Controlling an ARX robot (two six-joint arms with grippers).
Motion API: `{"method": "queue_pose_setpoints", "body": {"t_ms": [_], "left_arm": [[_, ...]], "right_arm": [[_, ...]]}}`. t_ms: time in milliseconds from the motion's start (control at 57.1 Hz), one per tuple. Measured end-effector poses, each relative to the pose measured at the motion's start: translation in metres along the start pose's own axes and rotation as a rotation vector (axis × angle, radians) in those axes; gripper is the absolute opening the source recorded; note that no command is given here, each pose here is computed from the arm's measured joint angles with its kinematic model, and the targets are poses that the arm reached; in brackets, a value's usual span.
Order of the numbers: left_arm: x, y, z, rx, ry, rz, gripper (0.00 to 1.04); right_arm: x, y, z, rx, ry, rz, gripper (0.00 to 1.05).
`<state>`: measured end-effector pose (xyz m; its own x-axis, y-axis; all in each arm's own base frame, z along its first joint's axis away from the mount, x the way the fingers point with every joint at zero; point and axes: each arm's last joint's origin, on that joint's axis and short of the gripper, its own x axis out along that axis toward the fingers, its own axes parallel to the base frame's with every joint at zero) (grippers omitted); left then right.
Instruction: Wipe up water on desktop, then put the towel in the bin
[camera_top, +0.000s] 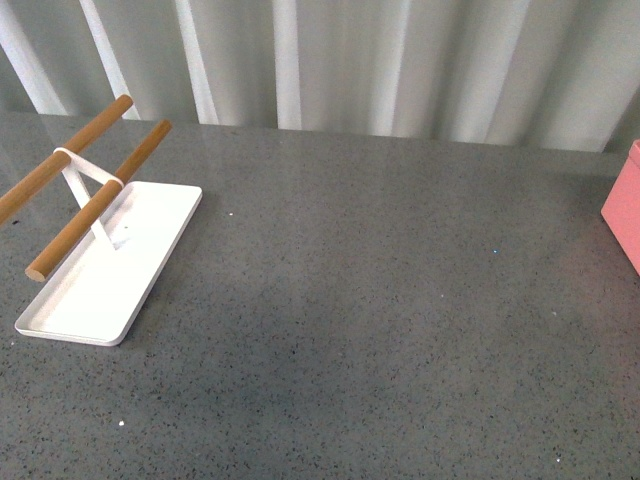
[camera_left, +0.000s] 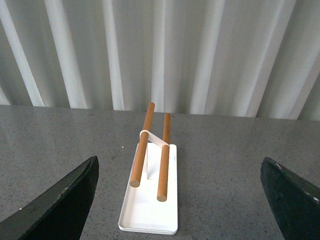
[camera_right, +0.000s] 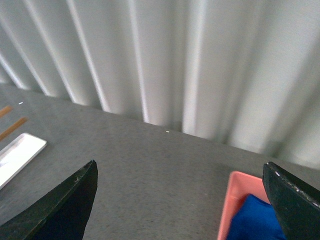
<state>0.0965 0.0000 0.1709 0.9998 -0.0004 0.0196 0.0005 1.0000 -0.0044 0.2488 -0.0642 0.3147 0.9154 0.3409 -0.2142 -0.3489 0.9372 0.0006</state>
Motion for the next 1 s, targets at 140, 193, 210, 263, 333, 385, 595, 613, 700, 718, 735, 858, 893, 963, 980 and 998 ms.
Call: {"method": "queue_pose_setpoints", "body": {"t_ms": [140, 193, 210, 263, 333, 385, 595, 613, 700, 718, 735, 858, 893, 963, 980, 998], "left_arm": [[0.000, 0.000, 0.000, 0.000, 0.000, 0.000, 0.98], [0.000, 0.000, 0.000, 0.000, 0.000, -0.001, 0.98], [0.000, 0.000, 0.000, 0.000, 0.000, 0.000, 0.98], [0.000, 0.000, 0.000, 0.000, 0.000, 0.000, 0.98], [0.000, 0.000, 0.000, 0.000, 0.000, 0.000, 0.98], [0.000, 0.000, 0.000, 0.000, 0.000, -0.001, 0.98], [0.000, 0.000, 0.000, 0.000, 0.000, 0.000, 0.98], [0.000, 0.000, 0.000, 0.000, 0.000, 0.000, 0.98], [0.000, 0.000, 0.000, 0.000, 0.000, 0.000, 0.98], [0.000, 0.000, 0.000, 0.000, 0.000, 0.000, 0.98], [0.000, 0.000, 0.000, 0.000, 0.000, 0.000, 0.98], [0.000, 0.000, 0.000, 0.000, 0.000, 0.000, 0.98], [0.000, 0.000, 0.000, 0.000, 0.000, 0.000, 0.98], [0.000, 0.000, 0.000, 0.000, 0.000, 0.001, 0.98], [0.000, 0.000, 0.000, 0.000, 0.000, 0.000, 0.98], [0.000, 0.000, 0.000, 0.000, 0.000, 0.000, 0.98]], "right_arm": [[-0.019, 0.041, 0.000, -0.092, -0.122, -0.125, 0.87], [-0.028, 0.049, -0.010, -0.063, -0.195, -0.272, 0.77], [-0.031, 0.051, -0.015, -0.051, -0.208, -0.298, 0.73], [-0.038, 0.055, -0.027, -0.023, -0.218, -0.350, 0.64], [-0.044, 0.060, -0.045, 0.003, -0.216, -0.364, 0.51], [-0.046, 0.064, -0.057, 0.012, -0.214, -0.365, 0.43], [-0.051, 0.080, -0.096, 0.022, -0.205, -0.359, 0.03], [-0.052, 0.081, -0.099, 0.024, -0.206, -0.357, 0.03], [-0.053, 0.088, -0.110, 0.029, -0.203, -0.379, 0.03], [-0.053, 0.089, -0.111, 0.030, -0.202, -0.385, 0.03], [-0.053, 0.091, -0.113, 0.030, -0.202, -0.384, 0.03], [-0.055, 0.098, -0.125, 0.026, -0.203, -0.351, 0.03], [-0.057, 0.099, -0.128, 0.026, -0.206, -0.352, 0.03], [-0.059, 0.100, -0.132, 0.025, -0.210, -0.355, 0.03], [-0.059, 0.100, -0.133, 0.025, -0.210, -0.355, 0.03], [-0.059, 0.100, -0.135, 0.025, -0.210, -0.355, 0.03]]}}
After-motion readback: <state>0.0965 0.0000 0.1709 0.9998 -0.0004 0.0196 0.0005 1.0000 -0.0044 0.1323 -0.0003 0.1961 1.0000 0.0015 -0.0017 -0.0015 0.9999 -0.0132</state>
